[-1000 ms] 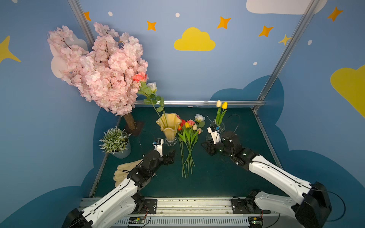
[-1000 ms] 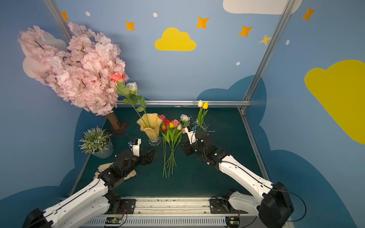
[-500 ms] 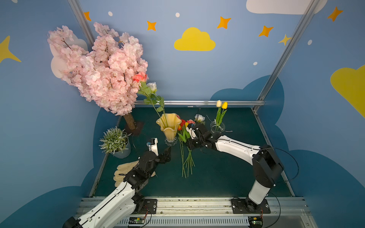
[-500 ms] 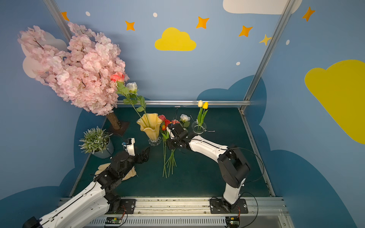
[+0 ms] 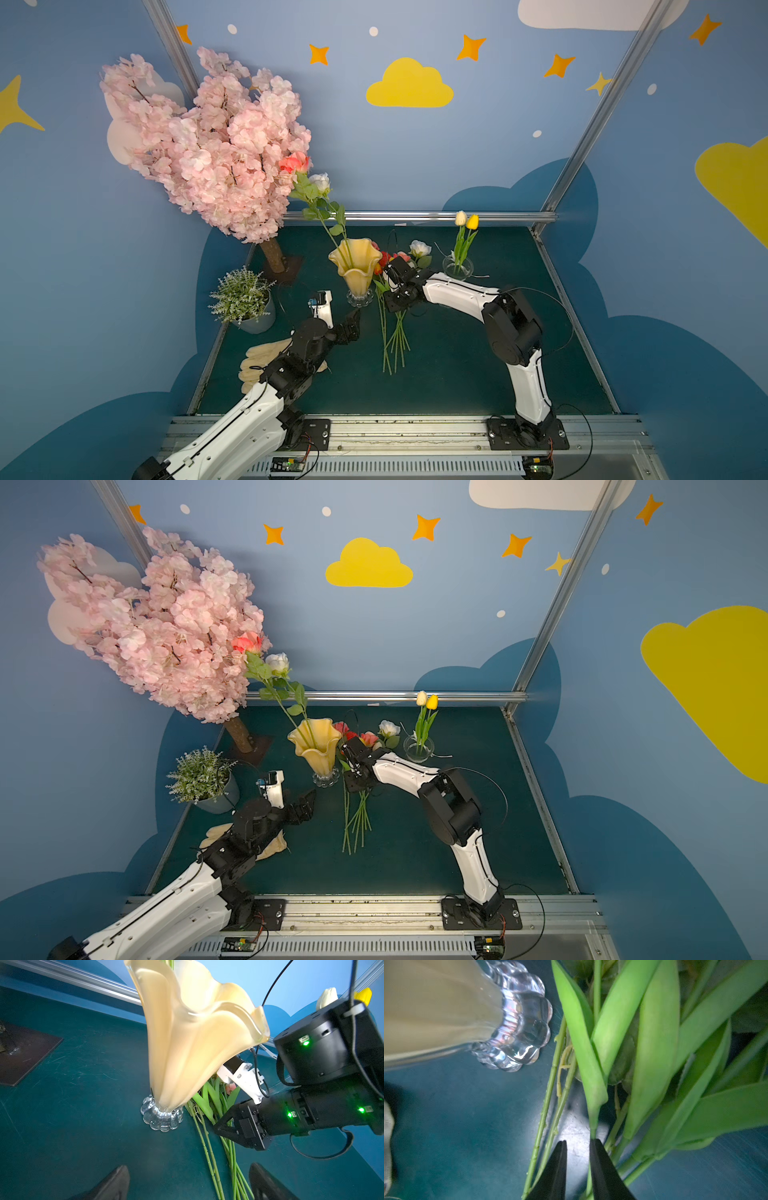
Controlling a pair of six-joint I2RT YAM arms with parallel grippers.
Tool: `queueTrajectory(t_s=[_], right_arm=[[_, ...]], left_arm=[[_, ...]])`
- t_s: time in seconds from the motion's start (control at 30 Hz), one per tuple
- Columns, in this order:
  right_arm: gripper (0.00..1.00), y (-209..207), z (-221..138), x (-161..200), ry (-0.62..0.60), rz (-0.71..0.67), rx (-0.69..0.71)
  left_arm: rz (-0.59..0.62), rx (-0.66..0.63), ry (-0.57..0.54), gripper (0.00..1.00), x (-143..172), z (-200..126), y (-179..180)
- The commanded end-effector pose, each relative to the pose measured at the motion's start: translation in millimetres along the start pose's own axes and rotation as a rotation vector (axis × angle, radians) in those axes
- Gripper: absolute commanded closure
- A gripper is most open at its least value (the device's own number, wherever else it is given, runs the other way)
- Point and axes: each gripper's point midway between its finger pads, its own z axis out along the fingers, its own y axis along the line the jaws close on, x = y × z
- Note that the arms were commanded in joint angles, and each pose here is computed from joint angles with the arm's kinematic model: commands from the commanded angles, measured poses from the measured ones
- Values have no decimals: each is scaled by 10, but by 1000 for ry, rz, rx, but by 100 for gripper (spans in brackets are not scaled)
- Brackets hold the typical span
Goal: Arrange the flowers in different vases according to their variety
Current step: Pick up the flower at the center of the board.
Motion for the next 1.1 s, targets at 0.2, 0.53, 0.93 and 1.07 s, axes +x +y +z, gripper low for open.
queueTrajectory(t_s=[0.2, 0.53, 0.93, 1.07], right_arm=[[73, -136, 166, 86, 59, 31, 45], [89, -250, 126, 148, 74, 40, 74], [100, -735, -351, 335, -3, 160, 139], [100, -654, -628, 235, -94, 139, 69]], left_arm=[[-7, 19, 0, 7, 10, -10, -18], [-8, 26, -1, 7, 9, -14, -28], [-10, 34, -1, 7, 13, -15, -41], [-12, 39, 4, 7, 21, -9, -50]])
